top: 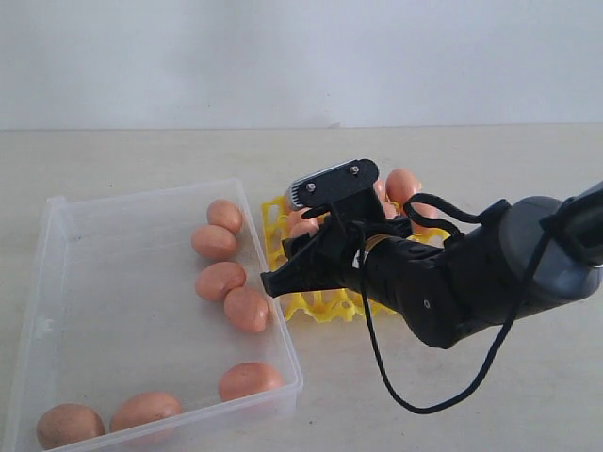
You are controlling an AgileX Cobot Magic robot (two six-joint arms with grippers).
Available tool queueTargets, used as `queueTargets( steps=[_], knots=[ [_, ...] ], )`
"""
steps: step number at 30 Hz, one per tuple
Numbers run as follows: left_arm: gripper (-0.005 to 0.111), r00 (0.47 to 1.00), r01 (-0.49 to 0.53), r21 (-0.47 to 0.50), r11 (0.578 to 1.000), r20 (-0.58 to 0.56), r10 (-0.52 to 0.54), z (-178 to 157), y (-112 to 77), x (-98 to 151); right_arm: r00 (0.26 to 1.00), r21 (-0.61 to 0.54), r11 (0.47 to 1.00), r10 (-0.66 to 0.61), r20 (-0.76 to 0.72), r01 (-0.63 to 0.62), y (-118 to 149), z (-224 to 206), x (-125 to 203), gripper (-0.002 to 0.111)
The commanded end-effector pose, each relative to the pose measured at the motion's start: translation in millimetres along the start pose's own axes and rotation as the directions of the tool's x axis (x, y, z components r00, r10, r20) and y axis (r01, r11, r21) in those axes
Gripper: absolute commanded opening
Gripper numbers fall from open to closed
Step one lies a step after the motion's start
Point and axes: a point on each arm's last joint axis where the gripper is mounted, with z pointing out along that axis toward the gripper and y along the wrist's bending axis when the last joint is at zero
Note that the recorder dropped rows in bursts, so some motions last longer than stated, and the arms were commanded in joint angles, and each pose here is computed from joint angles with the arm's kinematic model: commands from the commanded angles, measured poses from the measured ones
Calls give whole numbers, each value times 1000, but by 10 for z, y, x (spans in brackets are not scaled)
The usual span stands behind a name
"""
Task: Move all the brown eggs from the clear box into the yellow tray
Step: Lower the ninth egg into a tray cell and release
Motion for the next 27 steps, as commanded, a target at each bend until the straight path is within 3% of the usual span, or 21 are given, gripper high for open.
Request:
queueTargets(
  steps=[1,10,13,18,27],
  knots=[
    [-4,1000,4,5,1000,7,-4,-4,-3,-11,1000,6,1000,-1,8,1,-8,5,-26,0],
    [-4,1000,4,5,1000,7,-4,-4,-3,-11,1000,7,1000,1,8,-2,-10,5,-25,1],
    [-4,1000,4,5,1000,7,-4,-4,-3,-11,1000,12,1000,9,7,-9,-14,5,-25,13],
    [-4,1000,4,5,1000,7,-4,-4,-3,-11,1000,15,1000,15,9,-15,-17,2,-31,46],
    [-4,1000,4,5,1000,7,-4,-4,-3,-11,999,20,999,49,9,-49,-22,-3,-35,62]
  ],
)
